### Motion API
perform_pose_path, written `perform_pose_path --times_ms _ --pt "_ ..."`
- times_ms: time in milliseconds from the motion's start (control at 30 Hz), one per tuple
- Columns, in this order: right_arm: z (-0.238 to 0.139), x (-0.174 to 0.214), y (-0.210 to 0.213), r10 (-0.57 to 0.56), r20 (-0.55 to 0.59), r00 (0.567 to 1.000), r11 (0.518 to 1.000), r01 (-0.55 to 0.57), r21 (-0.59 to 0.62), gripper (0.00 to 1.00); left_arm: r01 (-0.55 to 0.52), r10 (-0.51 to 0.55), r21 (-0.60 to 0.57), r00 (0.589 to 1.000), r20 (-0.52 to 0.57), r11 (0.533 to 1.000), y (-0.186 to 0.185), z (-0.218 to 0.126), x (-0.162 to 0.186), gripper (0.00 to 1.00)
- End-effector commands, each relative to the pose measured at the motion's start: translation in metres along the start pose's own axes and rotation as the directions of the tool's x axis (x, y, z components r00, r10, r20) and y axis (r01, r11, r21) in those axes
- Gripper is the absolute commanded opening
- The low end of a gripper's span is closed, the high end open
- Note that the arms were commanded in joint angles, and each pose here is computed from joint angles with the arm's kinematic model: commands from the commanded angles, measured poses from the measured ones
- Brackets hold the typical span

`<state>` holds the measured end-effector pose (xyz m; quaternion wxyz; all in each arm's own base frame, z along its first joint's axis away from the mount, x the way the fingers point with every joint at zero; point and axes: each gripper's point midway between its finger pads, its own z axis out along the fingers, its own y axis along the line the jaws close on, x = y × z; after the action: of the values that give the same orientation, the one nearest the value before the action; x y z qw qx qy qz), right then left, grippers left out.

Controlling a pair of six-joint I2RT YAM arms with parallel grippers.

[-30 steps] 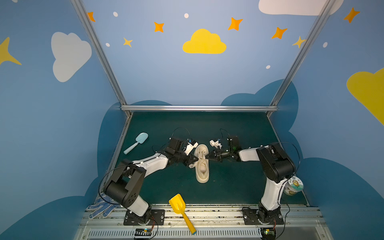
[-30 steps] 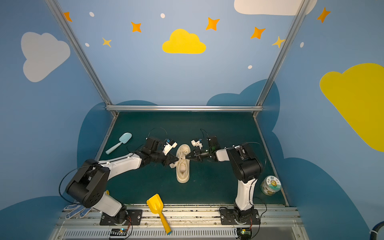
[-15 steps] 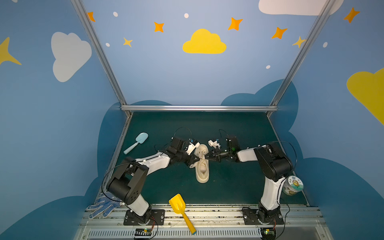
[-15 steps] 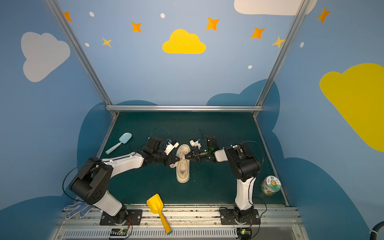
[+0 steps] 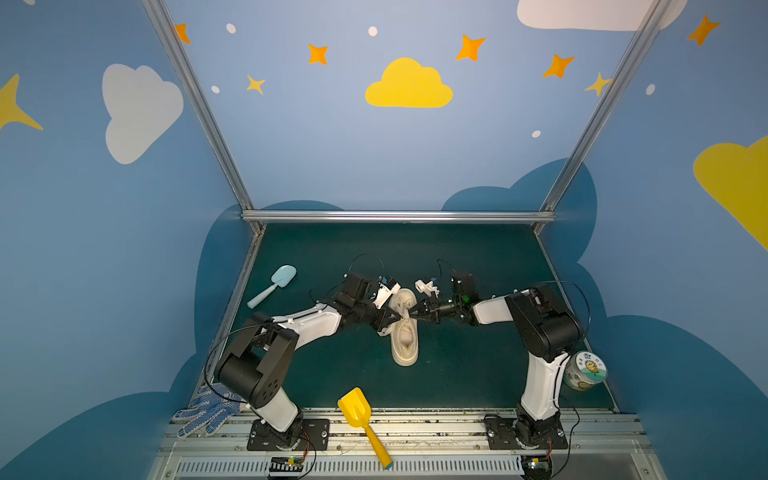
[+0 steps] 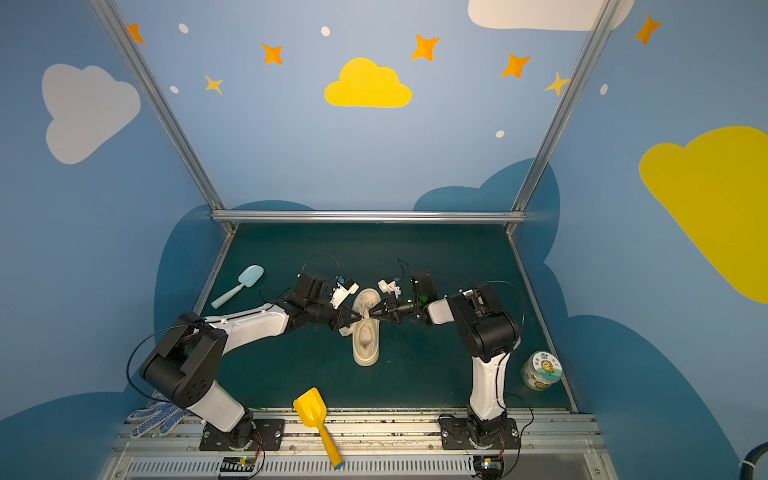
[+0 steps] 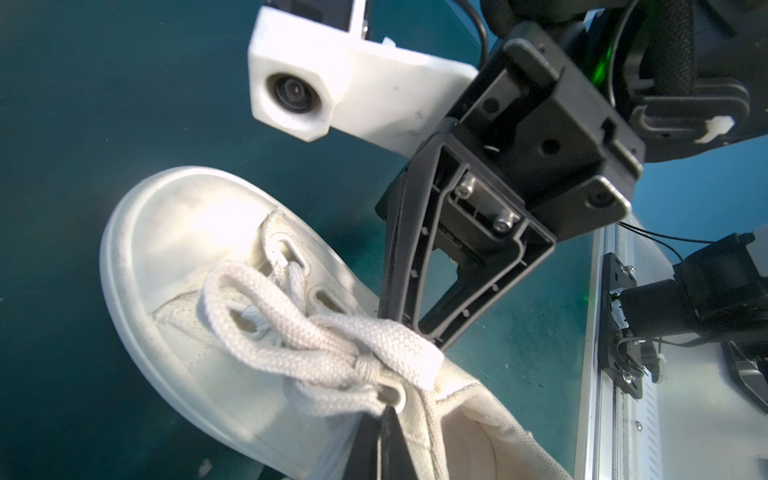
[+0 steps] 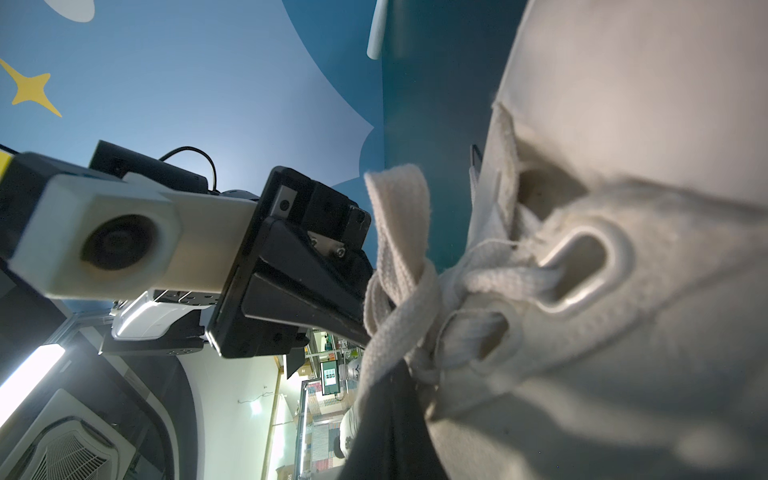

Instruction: Tie the shoes

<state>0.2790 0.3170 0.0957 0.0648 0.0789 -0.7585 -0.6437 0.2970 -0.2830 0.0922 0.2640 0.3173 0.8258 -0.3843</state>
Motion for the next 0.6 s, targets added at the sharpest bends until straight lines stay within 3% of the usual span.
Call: perform_pose_path --times_ms 0,567 --pt "0.0041 -0.0017 0.0024 -0.024 -0.02 1.0 1.0 0.023 -0.017 0.01 -0.019 0.019 0.018 1.0 0.019 1.0 -0.0047 0.0024 -0.0107 0.07" --pt "0.0111 -0.0045 0.0024 -0.022 -0.034 0.999 0.999 0.021 -0.032 0.01 -0.015 0.015 0.013 1.0 0.007 1.0 -0.0052 0.0049 -0.006 0.07"
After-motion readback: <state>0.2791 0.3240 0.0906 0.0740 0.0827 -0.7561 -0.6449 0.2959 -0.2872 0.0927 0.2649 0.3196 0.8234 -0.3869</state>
